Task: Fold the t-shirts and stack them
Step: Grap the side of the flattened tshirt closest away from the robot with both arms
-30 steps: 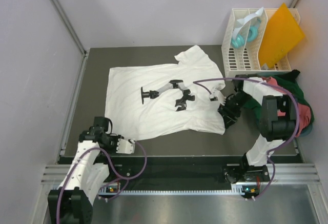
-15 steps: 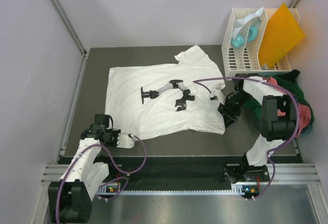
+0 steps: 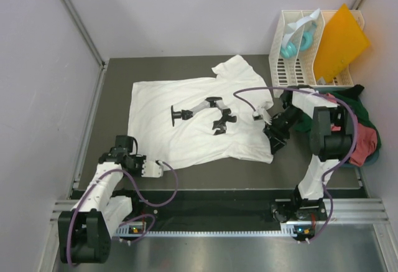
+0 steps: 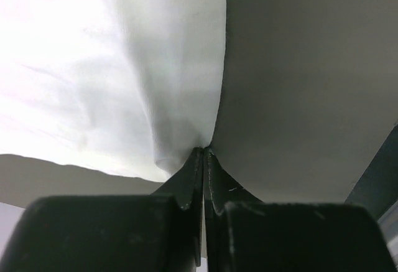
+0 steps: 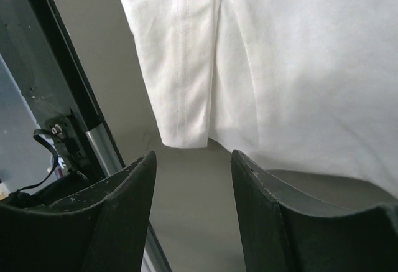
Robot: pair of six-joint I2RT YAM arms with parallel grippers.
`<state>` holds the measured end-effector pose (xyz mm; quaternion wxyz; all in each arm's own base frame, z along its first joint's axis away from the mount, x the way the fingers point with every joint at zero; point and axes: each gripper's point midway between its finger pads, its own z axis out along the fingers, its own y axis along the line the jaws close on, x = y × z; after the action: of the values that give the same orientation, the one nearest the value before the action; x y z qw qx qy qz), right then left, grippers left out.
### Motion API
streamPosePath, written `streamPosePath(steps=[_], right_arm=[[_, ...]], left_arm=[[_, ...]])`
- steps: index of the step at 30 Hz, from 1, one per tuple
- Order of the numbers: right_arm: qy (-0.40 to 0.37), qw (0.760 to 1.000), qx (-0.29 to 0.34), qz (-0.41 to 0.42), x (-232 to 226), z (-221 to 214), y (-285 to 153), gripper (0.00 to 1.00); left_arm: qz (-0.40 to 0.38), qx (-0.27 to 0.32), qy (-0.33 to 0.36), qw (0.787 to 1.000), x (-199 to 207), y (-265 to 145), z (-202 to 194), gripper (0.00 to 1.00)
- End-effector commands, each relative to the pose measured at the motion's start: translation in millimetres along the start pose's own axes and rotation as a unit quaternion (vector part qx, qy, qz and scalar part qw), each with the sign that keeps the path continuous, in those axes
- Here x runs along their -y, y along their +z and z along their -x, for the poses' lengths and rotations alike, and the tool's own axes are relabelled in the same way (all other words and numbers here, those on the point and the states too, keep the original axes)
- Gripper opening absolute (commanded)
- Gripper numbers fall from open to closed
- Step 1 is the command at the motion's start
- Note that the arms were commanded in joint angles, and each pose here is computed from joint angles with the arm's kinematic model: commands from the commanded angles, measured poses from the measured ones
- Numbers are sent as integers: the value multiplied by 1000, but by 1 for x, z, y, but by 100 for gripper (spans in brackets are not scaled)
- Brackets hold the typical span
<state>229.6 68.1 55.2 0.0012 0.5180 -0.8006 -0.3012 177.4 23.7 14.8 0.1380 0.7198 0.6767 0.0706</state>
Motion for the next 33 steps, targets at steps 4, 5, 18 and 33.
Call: streamPosePath(steps=[4,5,18,33], right_arm=[[49,992,13,115,-37,-7,16,50],[48,992,14,118,-38,-7,17,50],[60,994,12,91,-23,-11,30,42],[53,998,17,16,6,4,16,0]], left_arm=[[-3,4,-2,1000,1,-5,2,0],[0,4,-2,1000,0,-6,2,0],[0,19,5,1000,0,-7,8,0],[2,22,7,1000,1,-8,9,0]])
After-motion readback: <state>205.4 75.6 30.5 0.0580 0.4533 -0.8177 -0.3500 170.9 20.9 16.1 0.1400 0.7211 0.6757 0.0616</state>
